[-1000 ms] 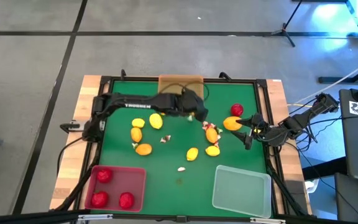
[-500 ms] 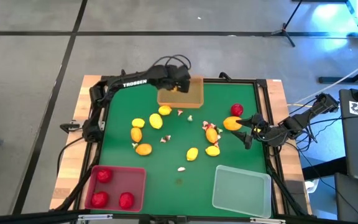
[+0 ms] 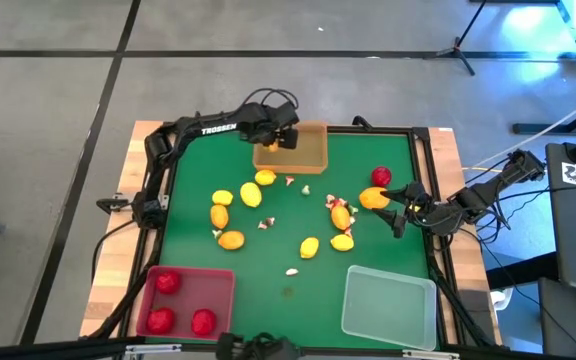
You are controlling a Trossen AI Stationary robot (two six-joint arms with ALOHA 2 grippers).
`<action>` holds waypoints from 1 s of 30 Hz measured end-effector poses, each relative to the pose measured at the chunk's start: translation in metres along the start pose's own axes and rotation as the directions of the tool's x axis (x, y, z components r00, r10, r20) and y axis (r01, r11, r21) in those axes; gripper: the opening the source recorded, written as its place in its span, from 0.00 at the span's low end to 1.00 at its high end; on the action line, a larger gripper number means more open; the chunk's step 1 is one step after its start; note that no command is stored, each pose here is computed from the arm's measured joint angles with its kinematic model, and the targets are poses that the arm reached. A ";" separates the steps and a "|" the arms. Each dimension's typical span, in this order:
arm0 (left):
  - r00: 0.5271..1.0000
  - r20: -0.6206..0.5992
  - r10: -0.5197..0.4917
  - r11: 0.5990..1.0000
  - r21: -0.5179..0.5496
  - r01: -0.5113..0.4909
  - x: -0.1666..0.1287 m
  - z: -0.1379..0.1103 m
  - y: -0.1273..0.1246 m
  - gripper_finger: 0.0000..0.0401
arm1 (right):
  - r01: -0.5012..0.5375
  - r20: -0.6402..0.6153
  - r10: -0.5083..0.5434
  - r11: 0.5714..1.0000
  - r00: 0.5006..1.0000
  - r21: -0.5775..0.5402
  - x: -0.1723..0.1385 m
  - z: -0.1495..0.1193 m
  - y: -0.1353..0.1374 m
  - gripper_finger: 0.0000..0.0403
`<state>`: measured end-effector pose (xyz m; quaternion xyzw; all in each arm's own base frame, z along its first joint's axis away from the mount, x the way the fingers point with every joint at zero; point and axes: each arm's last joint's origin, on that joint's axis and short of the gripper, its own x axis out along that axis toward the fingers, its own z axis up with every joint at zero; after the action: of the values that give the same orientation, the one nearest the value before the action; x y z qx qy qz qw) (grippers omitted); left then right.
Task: Sort produce into baskets
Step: Put the mango into the orange bin, then put the yellow lemon into the orange bin
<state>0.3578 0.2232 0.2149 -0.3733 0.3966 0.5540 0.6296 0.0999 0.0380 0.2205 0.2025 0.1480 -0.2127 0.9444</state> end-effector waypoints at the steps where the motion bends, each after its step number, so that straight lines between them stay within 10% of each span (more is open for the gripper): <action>1: 1.000 -0.003 0.005 1.000 0.004 -0.005 0.001 0.000 0.001 0.69 | 0.000 0.000 0.000 1.000 1.000 0.000 0.000 0.000 0.000 0.84; 30: 0.998 0.053 0.021 1.000 0.013 -0.022 0.004 0.010 0.006 0.83 | -0.025 -0.027 0.025 1.000 0.999 0.000 0.000 -0.001 0.001 0.84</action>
<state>0.3531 0.2348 0.2149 -0.3499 0.3876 0.5678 0.6364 0.1000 0.0389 0.2199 0.2068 0.1582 -0.1982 0.9450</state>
